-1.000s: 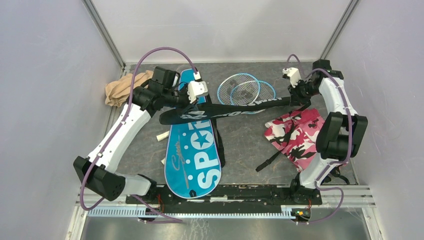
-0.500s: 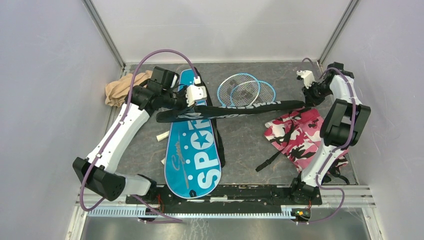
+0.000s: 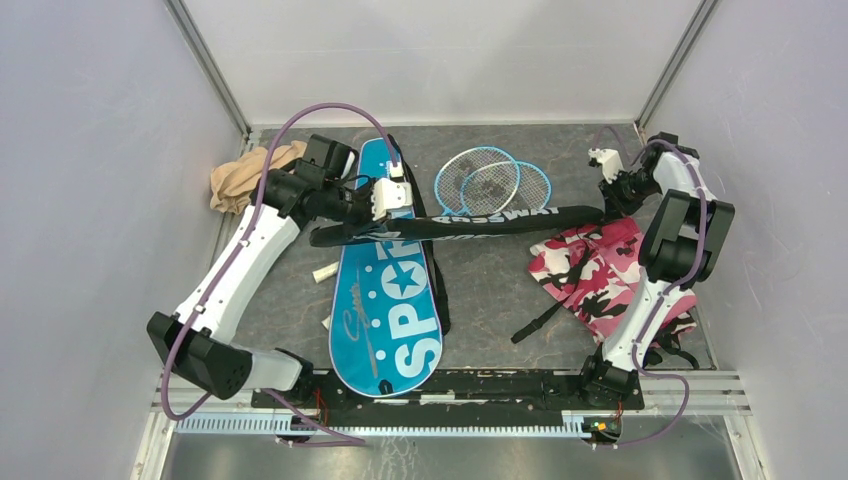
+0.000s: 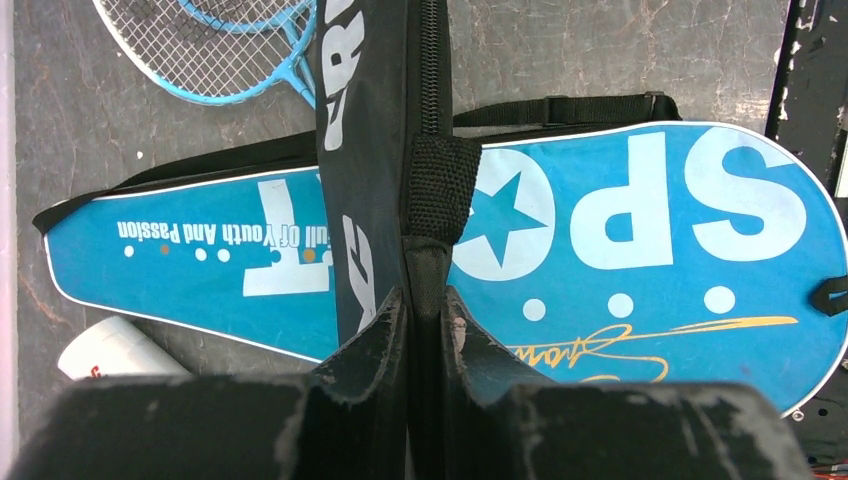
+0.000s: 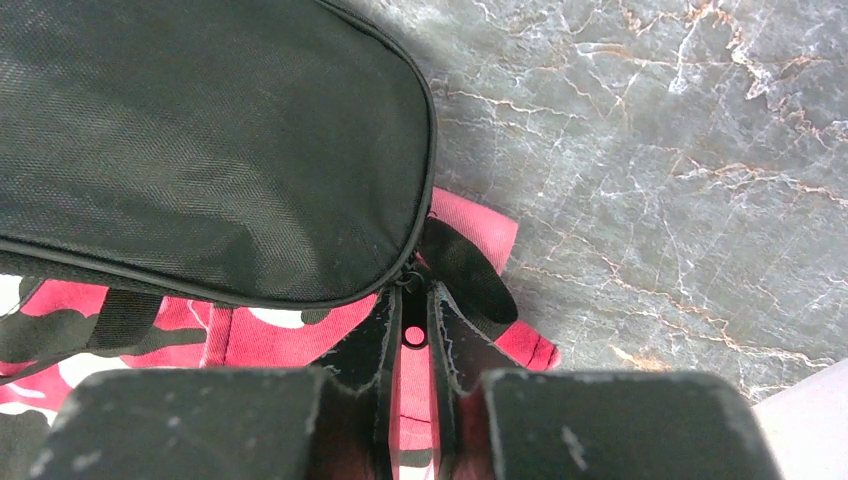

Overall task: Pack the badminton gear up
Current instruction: Zip the racket bag at the center of the board, then place the racket bag at the center of the board.

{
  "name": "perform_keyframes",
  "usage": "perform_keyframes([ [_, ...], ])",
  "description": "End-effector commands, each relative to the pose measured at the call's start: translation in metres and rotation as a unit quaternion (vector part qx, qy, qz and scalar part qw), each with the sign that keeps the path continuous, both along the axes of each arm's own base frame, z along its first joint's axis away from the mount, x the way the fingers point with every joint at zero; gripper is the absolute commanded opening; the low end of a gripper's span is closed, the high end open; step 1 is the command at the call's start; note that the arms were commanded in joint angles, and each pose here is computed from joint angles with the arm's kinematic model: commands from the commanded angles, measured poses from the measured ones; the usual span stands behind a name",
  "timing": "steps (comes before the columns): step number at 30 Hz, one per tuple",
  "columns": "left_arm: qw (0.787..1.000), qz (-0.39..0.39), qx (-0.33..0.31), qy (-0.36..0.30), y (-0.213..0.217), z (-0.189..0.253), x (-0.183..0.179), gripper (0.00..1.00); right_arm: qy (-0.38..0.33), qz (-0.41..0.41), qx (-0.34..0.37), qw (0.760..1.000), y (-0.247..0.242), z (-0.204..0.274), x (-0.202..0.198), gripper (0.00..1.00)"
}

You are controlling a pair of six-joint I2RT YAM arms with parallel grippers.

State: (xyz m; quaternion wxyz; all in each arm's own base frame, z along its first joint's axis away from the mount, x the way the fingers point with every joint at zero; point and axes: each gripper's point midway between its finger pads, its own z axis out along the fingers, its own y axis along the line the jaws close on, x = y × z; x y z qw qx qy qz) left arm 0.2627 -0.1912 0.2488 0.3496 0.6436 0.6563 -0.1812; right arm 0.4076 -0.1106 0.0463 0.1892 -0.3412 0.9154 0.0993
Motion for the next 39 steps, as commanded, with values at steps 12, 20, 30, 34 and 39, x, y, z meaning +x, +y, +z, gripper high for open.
perform_keyframes([
  [12,0.979,0.117,-0.143,-0.091,-0.02,0.107,0.058,0.02,-0.165,0.012,-0.014,0.986,0.007,0.115,0.029,0.8],
  [20,0.937,0.218,-0.221,-0.159,-0.011,0.155,0.11,0.02,-0.21,0.005,0.011,0.978,0.025,0.16,0.022,0.83],
  [30,0.945,0.154,-0.159,-0.243,-0.014,0.146,0.141,0.02,-0.18,0.014,0.031,0.983,0.038,0.144,0.001,0.83],
  [34,0.937,0.133,-0.076,-0.314,0.004,0.137,0.161,0.02,-0.168,0.025,0.053,0.984,0.051,0.136,-0.01,0.83],
  [39,0.944,0.096,-0.099,-0.298,-0.003,0.142,0.154,0.02,-0.163,0.03,0.073,0.984,0.066,0.129,-0.021,0.83],
])
